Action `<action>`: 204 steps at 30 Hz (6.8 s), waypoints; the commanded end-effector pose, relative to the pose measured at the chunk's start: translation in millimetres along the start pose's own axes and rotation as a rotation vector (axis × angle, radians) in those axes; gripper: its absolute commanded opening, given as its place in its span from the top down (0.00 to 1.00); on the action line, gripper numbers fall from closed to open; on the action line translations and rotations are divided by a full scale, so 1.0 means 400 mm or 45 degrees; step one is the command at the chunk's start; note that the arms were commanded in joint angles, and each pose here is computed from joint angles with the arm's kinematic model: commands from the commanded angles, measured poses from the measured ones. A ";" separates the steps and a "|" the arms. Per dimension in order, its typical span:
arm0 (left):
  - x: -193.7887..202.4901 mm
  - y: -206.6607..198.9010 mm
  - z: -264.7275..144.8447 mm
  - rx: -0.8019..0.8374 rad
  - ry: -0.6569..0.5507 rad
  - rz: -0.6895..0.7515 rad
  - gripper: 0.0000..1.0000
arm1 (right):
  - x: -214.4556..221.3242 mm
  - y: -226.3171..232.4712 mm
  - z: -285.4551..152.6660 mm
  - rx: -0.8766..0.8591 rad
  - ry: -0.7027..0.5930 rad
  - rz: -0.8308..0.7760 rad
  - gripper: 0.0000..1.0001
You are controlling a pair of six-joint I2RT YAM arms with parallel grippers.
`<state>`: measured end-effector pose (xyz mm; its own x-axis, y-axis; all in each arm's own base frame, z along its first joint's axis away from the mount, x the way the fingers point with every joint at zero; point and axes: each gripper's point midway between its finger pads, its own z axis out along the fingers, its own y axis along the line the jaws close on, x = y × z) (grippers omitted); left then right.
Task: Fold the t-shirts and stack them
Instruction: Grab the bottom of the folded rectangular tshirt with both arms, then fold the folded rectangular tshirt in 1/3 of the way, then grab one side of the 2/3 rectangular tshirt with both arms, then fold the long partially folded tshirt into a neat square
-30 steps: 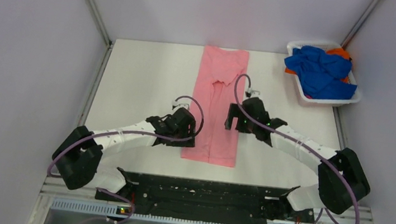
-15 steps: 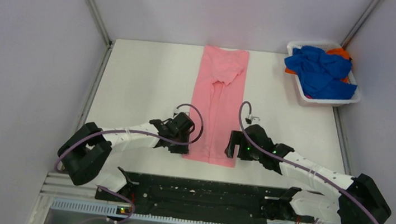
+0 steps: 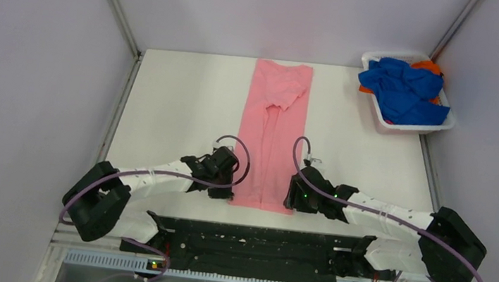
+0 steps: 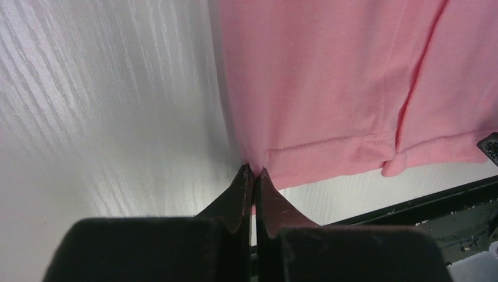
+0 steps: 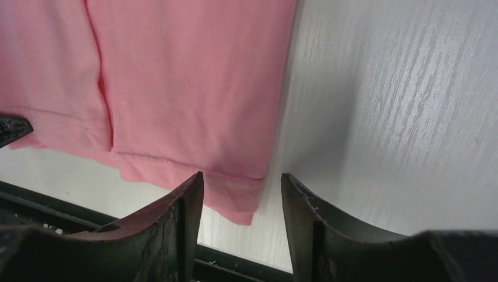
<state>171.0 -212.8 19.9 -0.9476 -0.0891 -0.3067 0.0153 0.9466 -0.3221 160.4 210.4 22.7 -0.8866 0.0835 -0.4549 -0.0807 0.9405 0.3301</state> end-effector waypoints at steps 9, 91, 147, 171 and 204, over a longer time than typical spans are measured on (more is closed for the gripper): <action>0.043 -0.025 -0.004 0.121 0.056 -0.102 1.00 | 0.068 0.012 -0.017 0.005 0.082 0.023 0.55; -0.917 -0.055 -0.031 0.275 -0.406 -0.318 0.01 | -0.866 -0.040 0.118 -0.224 -0.615 0.216 0.01; -0.323 -0.007 0.097 0.276 0.047 -0.380 1.00 | -0.277 -0.018 0.136 -0.159 -0.179 0.217 1.00; -0.284 -0.028 -0.391 0.437 -0.572 -0.202 1.00 | -0.159 0.277 -0.375 -1.230 -0.104 -0.156 1.00; -0.731 -0.141 -0.126 0.359 -0.482 -0.111 1.00 | -0.525 0.058 -0.148 -0.793 -0.503 0.250 1.00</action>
<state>398.5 -226.0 154.1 -0.8114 -0.3117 -0.4944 0.0292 0.8233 -0.5669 281.0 200.1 153.6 -0.7718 0.3931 -0.4998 -0.2452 0.5412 0.8043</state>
